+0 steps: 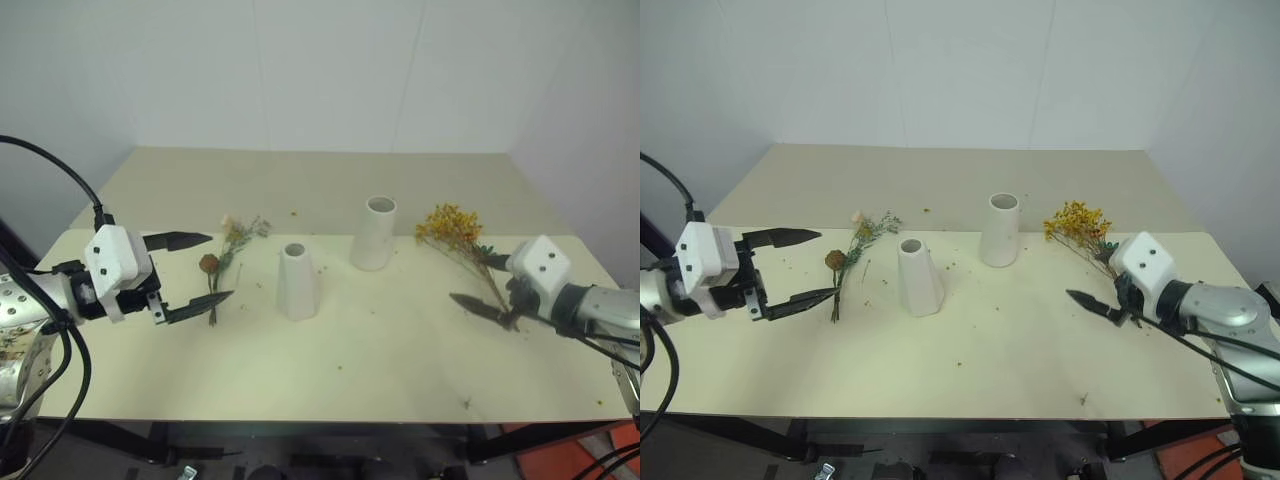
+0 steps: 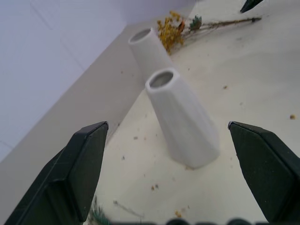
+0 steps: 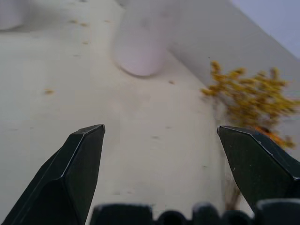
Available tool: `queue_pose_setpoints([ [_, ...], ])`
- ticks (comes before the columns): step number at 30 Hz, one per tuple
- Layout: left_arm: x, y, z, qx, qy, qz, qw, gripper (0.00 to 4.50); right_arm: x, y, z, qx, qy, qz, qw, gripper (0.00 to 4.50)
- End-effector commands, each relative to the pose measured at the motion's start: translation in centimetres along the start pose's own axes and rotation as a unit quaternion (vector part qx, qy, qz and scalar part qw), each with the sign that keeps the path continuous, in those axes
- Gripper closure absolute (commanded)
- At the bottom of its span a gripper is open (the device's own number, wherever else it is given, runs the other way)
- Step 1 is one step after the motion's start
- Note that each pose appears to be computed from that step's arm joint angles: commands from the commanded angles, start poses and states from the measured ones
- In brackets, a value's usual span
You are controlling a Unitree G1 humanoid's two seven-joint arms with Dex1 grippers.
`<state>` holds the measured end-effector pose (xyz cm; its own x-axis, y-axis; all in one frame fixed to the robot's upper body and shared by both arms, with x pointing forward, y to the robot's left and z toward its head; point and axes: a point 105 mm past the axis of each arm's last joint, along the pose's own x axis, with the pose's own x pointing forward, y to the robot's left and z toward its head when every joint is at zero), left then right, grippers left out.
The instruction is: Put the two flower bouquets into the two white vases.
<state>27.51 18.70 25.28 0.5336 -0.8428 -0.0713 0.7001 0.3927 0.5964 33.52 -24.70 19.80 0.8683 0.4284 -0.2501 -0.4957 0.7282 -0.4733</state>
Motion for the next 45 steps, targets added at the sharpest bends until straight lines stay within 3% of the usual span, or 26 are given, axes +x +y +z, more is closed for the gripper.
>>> queue_pose_setpoints([
  [1,2.7,-0.2,2.4,0.025,-0.068,-0.024,0.997,0.01,0.9,-2.5,-0.9,0.030,0.050,-0.075,0.995,0.00],
  [9,10.9,-1.6,5.4,0.056,-0.159,-0.081,0.982,0.01,3.9,-4.7,-4.1,0.083,0.160,-0.106,0.978,0.00],
  [14,12.2,-2.4,6.1,0.056,-0.185,-0.088,0.977,0.01,4.0,-5.9,-5.0,0.124,0.178,-0.125,0.968,0.00],
  [24,12.2,-3.8,4.9,0.036,-0.170,-0.091,0.981,0.01,5.6,-6.3,-5.9,0.172,0.171,-0.132,0.961,0.00],
  [27,12.3,-4.0,4.7,0.038,-0.162,-0.095,0.981,0.00,6.0,-6.2,-6.1,0.169,0.184,-0.125,0.960,0.60],
  [38,12.2,-3.5,3.8,0.039,-0.146,-0.086,0.985,0.00,6.3,-6.3,-6.8,0.158,0.206,-0.126,0.957,4.45],
  [45,11.2,-2.3,3.1,0.046,-0.126,-0.069,0.989,0.00,6.1,-7.6,-6.0,0.094,0.199,-0.174,0.960,4.48],
])
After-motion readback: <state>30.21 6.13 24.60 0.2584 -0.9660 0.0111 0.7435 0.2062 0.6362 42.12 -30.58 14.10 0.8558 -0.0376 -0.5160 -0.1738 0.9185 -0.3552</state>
